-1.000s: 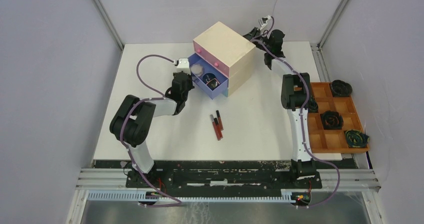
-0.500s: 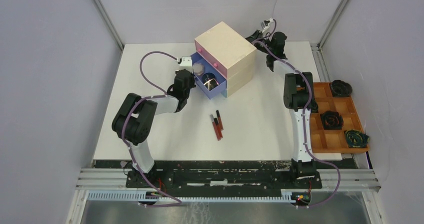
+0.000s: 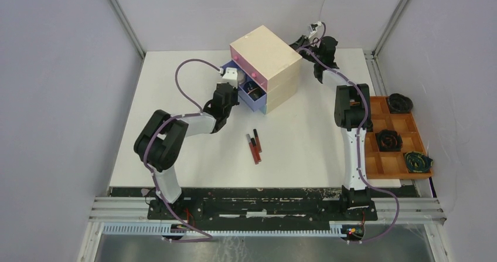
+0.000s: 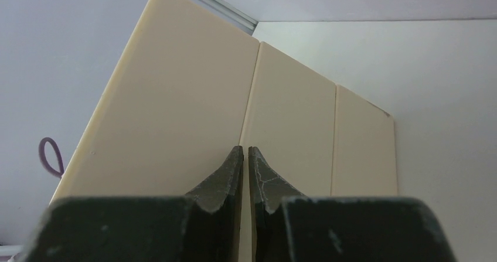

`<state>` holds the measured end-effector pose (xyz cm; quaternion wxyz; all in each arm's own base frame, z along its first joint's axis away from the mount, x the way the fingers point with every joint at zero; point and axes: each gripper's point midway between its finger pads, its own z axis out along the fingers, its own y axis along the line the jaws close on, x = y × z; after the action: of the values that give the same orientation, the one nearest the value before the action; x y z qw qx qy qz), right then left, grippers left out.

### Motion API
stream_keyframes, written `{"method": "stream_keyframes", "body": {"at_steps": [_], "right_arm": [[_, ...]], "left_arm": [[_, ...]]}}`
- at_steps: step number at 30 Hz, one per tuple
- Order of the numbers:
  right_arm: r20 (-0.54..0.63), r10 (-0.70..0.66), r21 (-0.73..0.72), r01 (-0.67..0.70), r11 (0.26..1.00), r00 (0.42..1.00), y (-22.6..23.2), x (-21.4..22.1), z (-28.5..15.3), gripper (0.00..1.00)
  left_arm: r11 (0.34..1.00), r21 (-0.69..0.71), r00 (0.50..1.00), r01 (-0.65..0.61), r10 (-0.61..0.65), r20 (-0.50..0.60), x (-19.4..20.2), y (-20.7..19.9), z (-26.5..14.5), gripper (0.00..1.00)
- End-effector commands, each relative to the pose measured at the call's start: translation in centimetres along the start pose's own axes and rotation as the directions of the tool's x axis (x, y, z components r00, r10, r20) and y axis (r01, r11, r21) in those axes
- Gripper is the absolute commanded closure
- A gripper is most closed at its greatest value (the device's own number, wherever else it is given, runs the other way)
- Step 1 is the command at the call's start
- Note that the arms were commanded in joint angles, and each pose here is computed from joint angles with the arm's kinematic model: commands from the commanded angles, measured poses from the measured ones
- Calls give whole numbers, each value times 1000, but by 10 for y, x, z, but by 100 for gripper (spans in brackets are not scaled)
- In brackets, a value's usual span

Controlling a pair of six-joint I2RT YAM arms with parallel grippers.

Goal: Organize the makeup
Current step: Close the drawer in the storage box.

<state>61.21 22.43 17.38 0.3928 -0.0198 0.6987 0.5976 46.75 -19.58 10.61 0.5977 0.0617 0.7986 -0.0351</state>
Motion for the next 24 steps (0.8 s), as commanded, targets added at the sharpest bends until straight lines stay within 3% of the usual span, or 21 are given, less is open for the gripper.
{"method": "stream_keyframes", "body": {"at_steps": [1,13,22,24], "right_arm": [[-231,-15,-135,-17,991,973,48,65,15,87],[-261,-21,-159,-21,987,965,53,73,10,87],[-251,-13,-146,-25,989,968,46,70,9,87],[-250,-12,-146,-25,989,968,46,70,9,87]], "left_arm": [[947,316,961,50,-133,244,-99,-90,-15,97],[949,313,961,-47,-43,273,-111,-120,12,97],[981,190,968,-31,-18,251,-98,-77,-19,97],[986,162,973,-31,-7,232,-92,-65,-29,91]]}}
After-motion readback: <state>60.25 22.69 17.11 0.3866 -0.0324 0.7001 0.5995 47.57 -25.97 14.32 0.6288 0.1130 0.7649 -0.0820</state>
